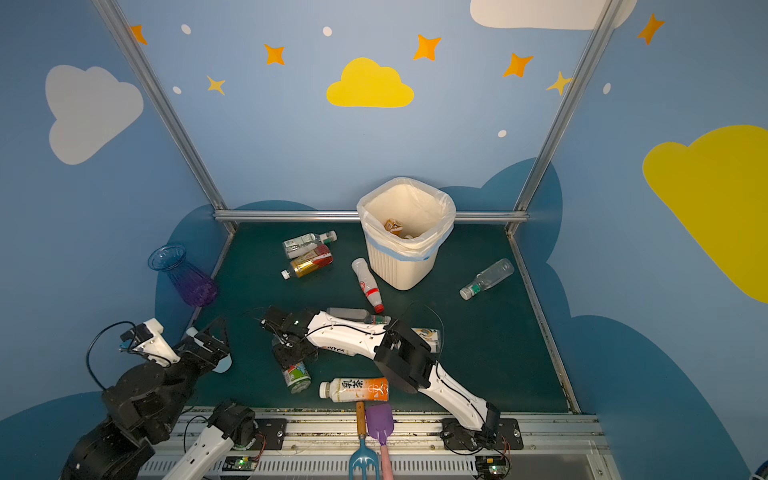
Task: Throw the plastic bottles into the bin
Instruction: 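Lower the right gripper around the red Qoo bottle and close, then lift the Qoo bottle with the right gripper over the bin and release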
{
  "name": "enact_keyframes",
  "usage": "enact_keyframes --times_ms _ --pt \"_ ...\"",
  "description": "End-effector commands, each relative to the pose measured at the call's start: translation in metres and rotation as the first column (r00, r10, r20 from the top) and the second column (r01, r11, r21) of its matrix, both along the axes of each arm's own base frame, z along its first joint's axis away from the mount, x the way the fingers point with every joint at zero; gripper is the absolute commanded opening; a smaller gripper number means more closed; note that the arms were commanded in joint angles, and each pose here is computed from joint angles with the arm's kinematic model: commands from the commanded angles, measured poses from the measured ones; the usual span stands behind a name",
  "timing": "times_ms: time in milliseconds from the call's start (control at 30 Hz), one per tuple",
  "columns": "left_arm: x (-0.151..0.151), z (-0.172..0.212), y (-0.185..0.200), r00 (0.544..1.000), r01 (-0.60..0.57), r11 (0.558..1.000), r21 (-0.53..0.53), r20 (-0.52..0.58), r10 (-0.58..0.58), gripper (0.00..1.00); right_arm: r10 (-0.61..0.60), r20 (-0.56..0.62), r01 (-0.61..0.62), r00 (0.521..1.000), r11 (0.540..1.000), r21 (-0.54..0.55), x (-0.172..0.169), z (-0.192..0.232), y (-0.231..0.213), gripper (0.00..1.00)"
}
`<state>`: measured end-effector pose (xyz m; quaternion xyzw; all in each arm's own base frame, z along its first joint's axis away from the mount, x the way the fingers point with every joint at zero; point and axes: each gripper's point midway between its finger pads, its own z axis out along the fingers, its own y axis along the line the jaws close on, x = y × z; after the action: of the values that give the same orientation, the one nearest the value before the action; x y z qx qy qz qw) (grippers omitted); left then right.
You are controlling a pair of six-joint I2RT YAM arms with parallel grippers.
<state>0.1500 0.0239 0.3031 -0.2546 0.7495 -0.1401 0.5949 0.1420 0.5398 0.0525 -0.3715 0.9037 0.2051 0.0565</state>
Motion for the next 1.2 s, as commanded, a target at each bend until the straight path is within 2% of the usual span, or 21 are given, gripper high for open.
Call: enact_keyframes --times_ms 0,133,333,600,867,1100,1167 --pt "0.001 -0.009 0.003 0.999 -0.015 0.999 0.042 -0.042 0.016 1.0 0.013 -0.011 -0.013 1.0 1.0 -0.022 -0.001 -0.004 -0.004 0.52" --pt "0.003 -0.01 0.001 0.998 -0.007 0.999 0.051 -0.062 0.01 1.0 0.019 0.045 -0.021 0.999 0.998 0.055 0.004 0.025 -0.001 0.52" --pt "0.004 -0.01 0.0 0.998 -0.008 0.999 0.048 -0.061 0.011 1.0 -0.002 0.182 -0.036 0.983 0.978 0.206 0.016 0.092 -0.004 0.5" --pt "0.006 -0.004 -0.003 0.997 0.008 0.998 0.057 -0.075 -0.003 1.0 -0.15 0.386 0.009 0.91 0.939 0.344 0.054 0.185 -0.042 0.48" --pt "0.021 -0.003 -0.02 0.992 0.061 0.997 0.052 -0.11 -0.055 1.0 -0.268 0.569 -0.015 0.778 0.897 0.442 0.094 0.279 -0.084 0.48" --pt "0.039 -0.004 -0.04 0.973 0.13 0.989 0.072 -0.203 -0.113 1.0 -0.423 0.708 0.005 0.565 0.86 0.51 0.148 0.368 -0.143 0.49" --pt "0.045 -0.004 -0.047 0.963 0.16 0.984 0.079 -0.232 -0.138 1.0 -0.465 0.703 0.047 0.538 0.849 0.526 0.175 0.386 -0.167 0.49"
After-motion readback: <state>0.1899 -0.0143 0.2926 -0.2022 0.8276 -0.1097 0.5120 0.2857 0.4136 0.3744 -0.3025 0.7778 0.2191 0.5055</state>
